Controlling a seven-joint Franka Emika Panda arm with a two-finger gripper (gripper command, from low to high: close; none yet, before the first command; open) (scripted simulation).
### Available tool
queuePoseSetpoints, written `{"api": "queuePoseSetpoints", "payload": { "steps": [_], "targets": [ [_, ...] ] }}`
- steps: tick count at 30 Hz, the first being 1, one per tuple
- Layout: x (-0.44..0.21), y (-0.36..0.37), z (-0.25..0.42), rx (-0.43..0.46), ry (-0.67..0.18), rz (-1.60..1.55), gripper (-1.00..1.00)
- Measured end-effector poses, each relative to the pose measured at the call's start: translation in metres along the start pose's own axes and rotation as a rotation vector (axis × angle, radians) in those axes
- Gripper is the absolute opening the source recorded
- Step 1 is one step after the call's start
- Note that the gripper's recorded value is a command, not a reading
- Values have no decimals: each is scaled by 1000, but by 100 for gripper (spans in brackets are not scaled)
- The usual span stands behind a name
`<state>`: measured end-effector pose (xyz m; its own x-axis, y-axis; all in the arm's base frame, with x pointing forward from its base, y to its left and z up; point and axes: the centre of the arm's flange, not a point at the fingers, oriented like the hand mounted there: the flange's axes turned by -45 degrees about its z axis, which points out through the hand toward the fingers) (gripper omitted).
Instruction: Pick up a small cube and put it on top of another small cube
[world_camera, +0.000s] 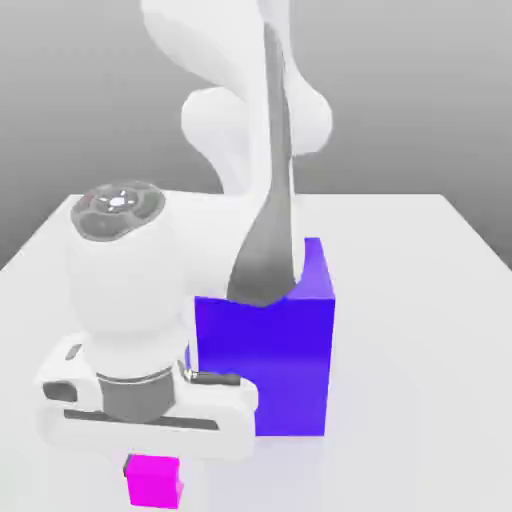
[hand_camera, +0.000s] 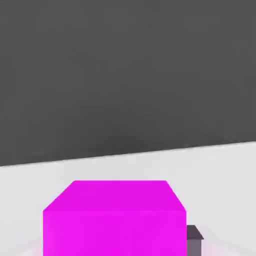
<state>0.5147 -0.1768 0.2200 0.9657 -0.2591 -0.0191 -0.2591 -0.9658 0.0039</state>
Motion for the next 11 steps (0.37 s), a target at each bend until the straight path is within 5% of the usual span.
{"api": "queuePoseSetpoints", "payload": {
  "steps": [5, 6, 11],
  "targets": [
    [-4, 131, 15, 9, 14, 279, -100],
    [-6, 153, 31, 10, 16, 326, 100],
    [-6, 153, 31, 10, 16, 326, 100]
  ]
}}
